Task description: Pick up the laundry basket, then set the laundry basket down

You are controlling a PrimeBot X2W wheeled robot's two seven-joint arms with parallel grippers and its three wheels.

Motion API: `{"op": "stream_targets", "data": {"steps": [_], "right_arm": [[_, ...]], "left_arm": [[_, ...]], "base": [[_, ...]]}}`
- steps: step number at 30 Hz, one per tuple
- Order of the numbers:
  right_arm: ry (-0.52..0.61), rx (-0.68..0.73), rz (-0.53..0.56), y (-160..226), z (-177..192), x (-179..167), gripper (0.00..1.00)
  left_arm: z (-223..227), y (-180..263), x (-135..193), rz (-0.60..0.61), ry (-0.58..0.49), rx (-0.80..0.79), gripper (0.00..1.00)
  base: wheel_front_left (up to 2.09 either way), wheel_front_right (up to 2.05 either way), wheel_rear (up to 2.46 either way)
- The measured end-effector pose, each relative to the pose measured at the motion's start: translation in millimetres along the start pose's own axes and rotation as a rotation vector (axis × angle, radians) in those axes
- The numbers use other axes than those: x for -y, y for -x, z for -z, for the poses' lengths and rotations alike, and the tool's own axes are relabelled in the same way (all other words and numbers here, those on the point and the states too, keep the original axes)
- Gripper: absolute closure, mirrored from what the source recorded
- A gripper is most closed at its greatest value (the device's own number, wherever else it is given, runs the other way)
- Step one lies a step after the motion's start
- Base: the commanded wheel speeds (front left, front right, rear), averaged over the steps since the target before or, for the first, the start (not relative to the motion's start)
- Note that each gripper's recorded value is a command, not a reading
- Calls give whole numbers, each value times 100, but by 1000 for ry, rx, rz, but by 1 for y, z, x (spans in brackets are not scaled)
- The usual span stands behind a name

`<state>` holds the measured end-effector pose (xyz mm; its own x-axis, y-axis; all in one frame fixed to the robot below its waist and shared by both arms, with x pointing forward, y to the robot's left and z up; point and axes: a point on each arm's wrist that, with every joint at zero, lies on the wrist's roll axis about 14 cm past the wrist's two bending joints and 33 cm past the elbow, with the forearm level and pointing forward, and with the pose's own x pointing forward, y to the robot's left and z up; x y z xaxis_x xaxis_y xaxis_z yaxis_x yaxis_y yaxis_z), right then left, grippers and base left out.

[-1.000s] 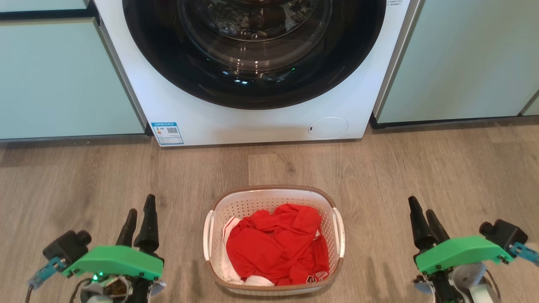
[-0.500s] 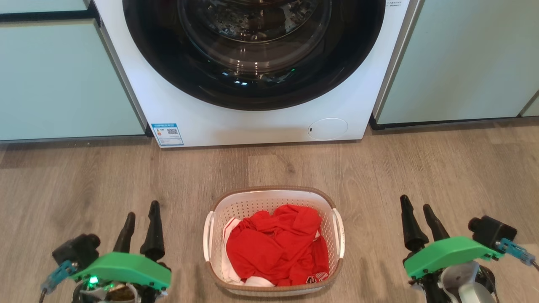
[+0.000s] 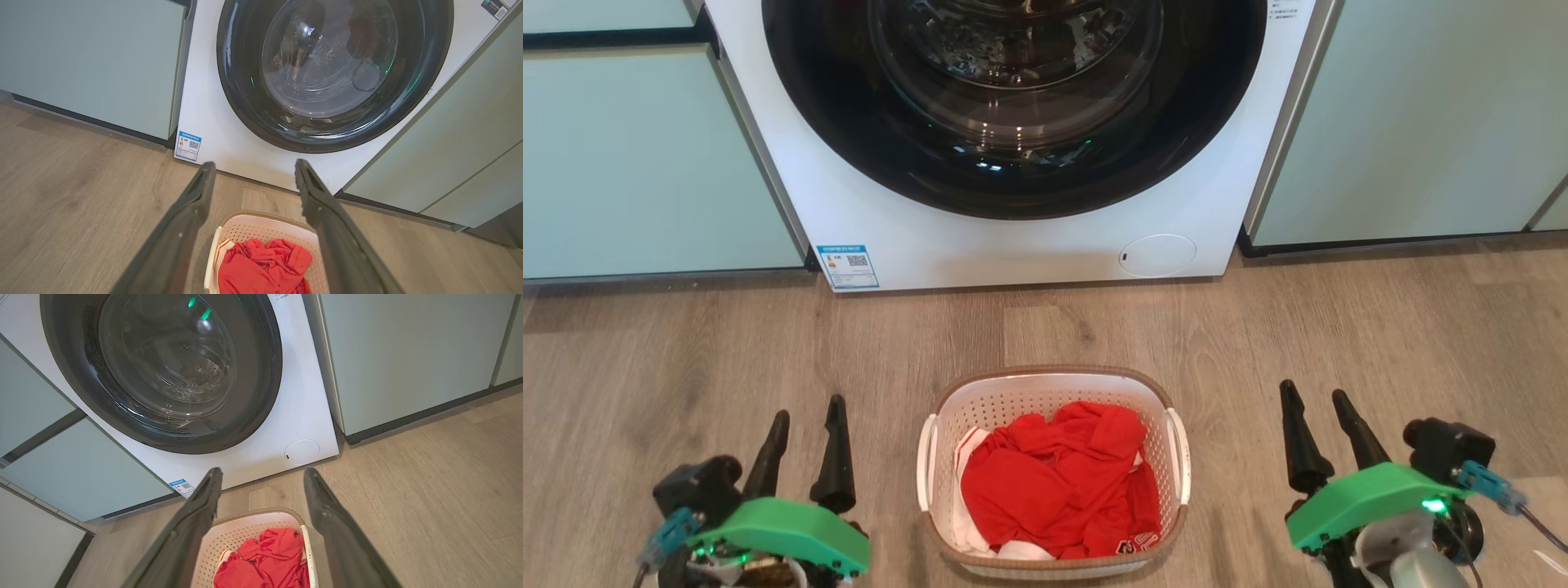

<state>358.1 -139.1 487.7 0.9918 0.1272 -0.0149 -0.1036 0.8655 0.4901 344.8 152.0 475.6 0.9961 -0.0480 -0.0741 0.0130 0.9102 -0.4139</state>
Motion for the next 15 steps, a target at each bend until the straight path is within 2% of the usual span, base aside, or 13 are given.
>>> {"op": "stream_targets", "data": {"steps": [15], "right_arm": [[186,14,-57,1,0,-13,0]], "left_arm": [[-4,1,7,46,-191,36,0]], "base": [[0,0,0]]}}
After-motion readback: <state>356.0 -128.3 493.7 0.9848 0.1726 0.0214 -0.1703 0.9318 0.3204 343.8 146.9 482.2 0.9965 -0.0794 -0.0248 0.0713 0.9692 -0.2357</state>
